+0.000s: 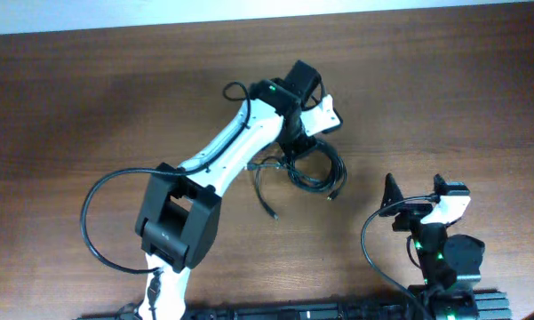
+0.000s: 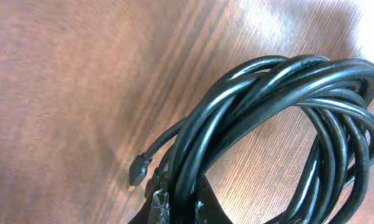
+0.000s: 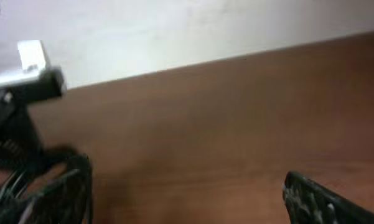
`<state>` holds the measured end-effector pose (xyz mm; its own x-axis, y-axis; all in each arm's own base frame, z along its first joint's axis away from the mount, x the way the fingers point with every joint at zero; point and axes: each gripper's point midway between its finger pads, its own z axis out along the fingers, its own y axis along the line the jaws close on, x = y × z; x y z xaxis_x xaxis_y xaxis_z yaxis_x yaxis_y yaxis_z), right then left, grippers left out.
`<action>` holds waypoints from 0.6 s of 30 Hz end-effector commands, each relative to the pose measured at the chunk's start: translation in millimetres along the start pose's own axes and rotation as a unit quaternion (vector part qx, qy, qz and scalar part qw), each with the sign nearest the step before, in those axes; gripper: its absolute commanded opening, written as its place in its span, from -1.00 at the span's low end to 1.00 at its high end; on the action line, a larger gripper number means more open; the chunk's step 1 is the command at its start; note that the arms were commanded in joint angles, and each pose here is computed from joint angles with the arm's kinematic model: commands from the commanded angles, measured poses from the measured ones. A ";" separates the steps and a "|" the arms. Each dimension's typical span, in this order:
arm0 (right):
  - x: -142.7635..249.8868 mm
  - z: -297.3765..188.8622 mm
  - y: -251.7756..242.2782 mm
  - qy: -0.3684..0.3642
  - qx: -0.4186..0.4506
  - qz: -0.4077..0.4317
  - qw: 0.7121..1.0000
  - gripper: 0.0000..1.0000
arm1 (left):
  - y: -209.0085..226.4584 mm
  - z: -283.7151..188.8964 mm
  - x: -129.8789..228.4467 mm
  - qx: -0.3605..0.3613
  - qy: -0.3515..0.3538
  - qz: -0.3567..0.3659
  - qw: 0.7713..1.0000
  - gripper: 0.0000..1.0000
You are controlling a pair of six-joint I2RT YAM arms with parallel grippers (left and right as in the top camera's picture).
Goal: Untangle cables
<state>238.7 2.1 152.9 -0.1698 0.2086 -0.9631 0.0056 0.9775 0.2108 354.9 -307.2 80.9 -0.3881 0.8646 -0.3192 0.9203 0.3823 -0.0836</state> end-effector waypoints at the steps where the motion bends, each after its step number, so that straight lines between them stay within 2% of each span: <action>1: -20.2 -12.4 14.2 0.011 -0.024 0.011 1.000 0.97 | 9.6 -24.2 -16.8 0.027 -0.057 -0.016 0.998 -1.00; 5: -43.3 -19.7 32.4 0.053 -0.053 0.016 0.997 0.97 | 16.5 -51.8 -21.4 0.056 -0.109 -0.031 0.992 -1.00; 8: -55.2 -14.8 51.7 0.109 -0.092 0.027 0.989 0.97 | 18.6 -70.8 -24.1 0.044 -0.128 -0.011 0.991 -1.00; 13: -77.3 7.7 90.2 0.234 -0.173 0.069 0.954 0.97 | 9.9 -108.5 -35.8 0.019 -0.170 0.073 0.983 -1.00; 18: -87.9 22.3 121.0 0.274 -0.264 0.100 0.919 0.97 | 14.1 -132.7 -53.8 -0.017 -0.214 0.104 0.971 -1.00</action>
<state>279.2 83.4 242.8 -0.6740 0.2078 -0.7089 -0.2698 0.8241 0.4981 382.9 -297.9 181.9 -0.2285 0.7543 -0.6154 0.9618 0.2729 -0.0226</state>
